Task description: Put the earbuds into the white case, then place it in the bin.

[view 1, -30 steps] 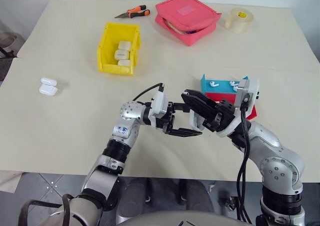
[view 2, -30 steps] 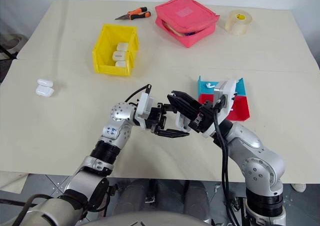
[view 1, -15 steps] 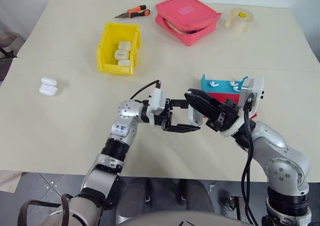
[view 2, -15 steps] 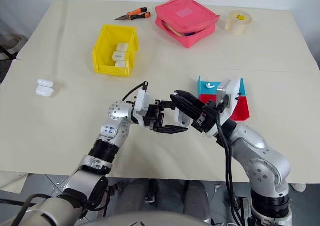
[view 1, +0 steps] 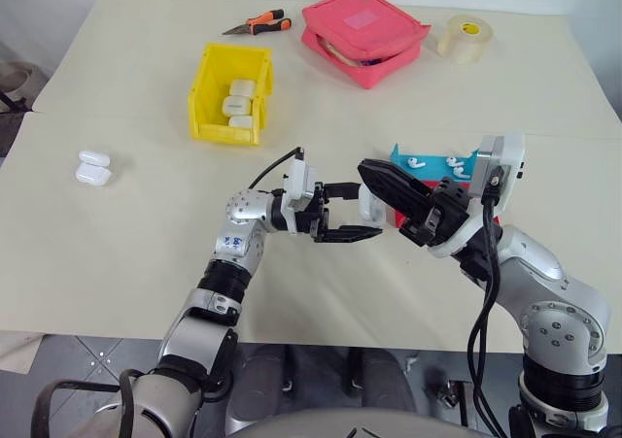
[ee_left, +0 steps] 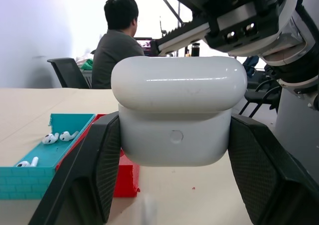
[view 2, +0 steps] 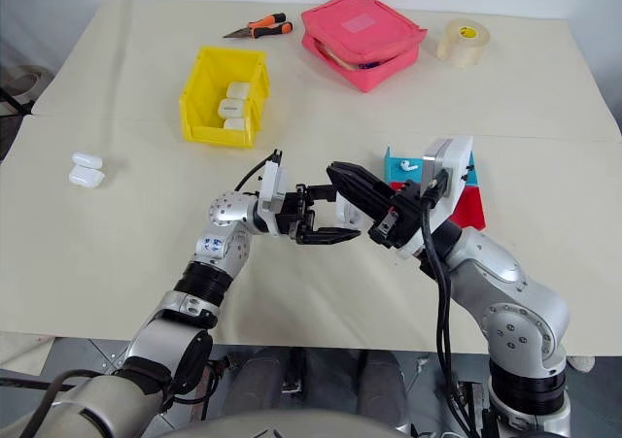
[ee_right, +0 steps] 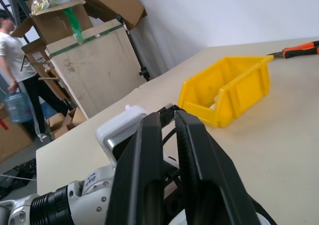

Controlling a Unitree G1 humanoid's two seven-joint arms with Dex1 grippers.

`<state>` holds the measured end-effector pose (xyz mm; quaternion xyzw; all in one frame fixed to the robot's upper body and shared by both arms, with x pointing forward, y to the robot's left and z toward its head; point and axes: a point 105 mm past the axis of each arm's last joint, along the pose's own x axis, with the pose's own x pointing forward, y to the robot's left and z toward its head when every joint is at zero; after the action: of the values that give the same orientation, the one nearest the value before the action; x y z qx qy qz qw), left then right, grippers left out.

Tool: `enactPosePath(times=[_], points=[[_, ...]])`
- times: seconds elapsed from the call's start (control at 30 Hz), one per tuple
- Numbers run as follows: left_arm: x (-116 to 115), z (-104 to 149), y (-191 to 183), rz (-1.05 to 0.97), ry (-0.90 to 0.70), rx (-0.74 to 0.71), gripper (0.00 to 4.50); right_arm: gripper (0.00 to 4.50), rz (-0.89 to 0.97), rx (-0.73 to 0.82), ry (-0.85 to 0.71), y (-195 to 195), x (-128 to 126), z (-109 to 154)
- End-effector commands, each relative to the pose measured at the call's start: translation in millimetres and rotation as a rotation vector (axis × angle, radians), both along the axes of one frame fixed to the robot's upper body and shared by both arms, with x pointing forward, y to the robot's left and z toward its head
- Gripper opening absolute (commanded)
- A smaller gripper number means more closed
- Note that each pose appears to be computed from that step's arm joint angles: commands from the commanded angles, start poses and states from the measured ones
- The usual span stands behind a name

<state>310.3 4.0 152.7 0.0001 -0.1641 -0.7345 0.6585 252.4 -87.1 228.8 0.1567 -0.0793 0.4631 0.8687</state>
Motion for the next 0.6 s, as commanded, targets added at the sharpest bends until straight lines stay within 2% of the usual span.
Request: enactPosePath(times=[0.03, 0.33, 0.6], points=[[1.8, 11.5, -1.7, -0.002, -0.042, -0.029, 2.79, 0.50, -0.005, 0.031, -0.036, -2.1, -7.4, 6.9], [5.6, 12.4, 3.0, 0.024, -0.058, -0.024, 2.79, 0.50, -0.071, -0.006, -0.006, -15.1, -4.6, -5.2], [14.9, 13.3, 11.4, 0.092, -0.074, -0.025, 2.79, 0.50, -0.319, -0.141, 0.010, -74.9, 7.1, -6.7]])
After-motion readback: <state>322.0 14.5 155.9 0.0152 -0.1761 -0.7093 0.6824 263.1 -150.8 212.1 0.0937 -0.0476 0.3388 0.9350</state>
